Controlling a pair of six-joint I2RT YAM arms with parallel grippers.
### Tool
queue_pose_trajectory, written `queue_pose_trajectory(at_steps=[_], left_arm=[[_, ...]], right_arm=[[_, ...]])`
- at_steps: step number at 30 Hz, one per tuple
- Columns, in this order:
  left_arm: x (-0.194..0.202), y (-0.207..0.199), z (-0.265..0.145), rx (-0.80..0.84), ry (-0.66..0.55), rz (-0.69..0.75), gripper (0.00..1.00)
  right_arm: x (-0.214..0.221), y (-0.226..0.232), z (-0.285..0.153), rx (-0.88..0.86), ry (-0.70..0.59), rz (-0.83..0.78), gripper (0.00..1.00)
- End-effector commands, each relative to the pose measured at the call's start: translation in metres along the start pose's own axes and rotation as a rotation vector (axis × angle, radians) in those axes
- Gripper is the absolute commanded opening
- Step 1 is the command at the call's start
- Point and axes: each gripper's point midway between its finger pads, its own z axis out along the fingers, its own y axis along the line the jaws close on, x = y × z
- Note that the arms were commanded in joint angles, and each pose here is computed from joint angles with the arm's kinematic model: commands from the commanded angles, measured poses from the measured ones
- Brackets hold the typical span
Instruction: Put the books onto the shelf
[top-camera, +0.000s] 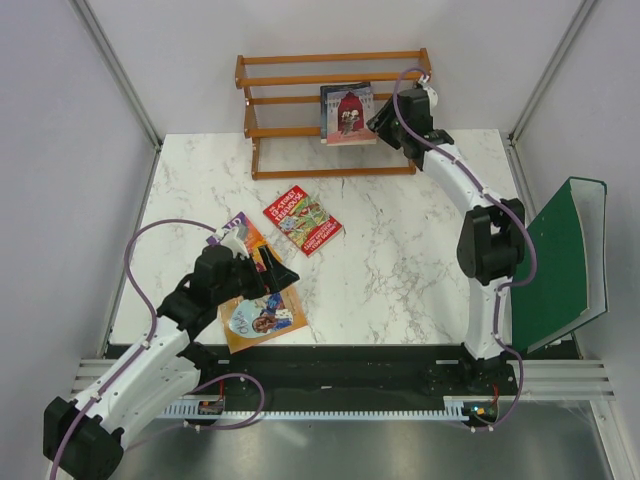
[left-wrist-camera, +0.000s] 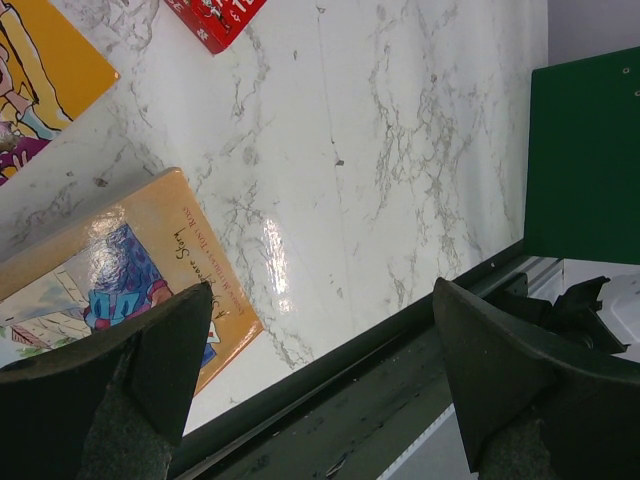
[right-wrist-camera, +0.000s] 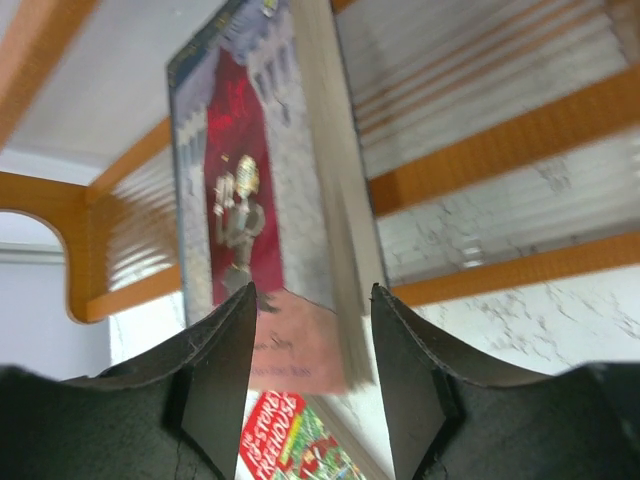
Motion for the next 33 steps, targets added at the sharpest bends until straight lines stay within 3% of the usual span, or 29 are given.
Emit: queue_pose_trajectory(at_steps=[1, 3, 6, 7, 9, 10, 11, 20, 33], left_arm=[[-0.002, -0.006, 0.000, 0.037, -0.008, 0.046, 0.97], [-0.001, -0.005, 0.000, 0.037, -0.006, 0.041, 0.97], [0.000, -0.004, 0.000, 0.035, -0.006, 0.042, 0.97], [-0.001, -0.005, 0.000, 0.038, -0.009, 0.042, 0.97], [0.001, -0.004, 0.000, 0.035, -0.006, 0.041, 0.97], [0.001, -0.004, 0.000, 0.035, -0.006, 0.041, 0.97], [0.001, -0.003, 0.000, 0.033, -0.006, 0.042, 0.97], [0.005, 0.002, 0.001, 0.023, -0.003, 0.041, 0.97], [0.006, 0.004, 0.000, 0.018, -0.003, 0.039, 0.97]], right_arm=[[-0.041, 0.010, -0.049, 0.009, -0.123, -0.042, 0.59], [-0.037, 0.001, -0.058, 0.028, -0.116, -0.082, 0.59], [-0.032, 0.005, -0.078, -0.009, -0.090, -0.136, 0.47], [-0.032, 0.007, -0.085, -0.021, -0.083, -0.148, 0.32], [-0.021, 0.003, -0.088, -0.024, -0.043, -0.168, 0.17], [-0.018, 0.002, -0.090, -0.023, -0.032, -0.173, 0.05], [-0.011, -0.004, -0.090, -0.011, -0.014, -0.178, 0.02], [0.044, -0.012, -0.077, -0.026, 0.147, -0.202, 0.00], [0.068, -0.003, -0.036, -0.026, 0.183, -0.182, 0.00]])
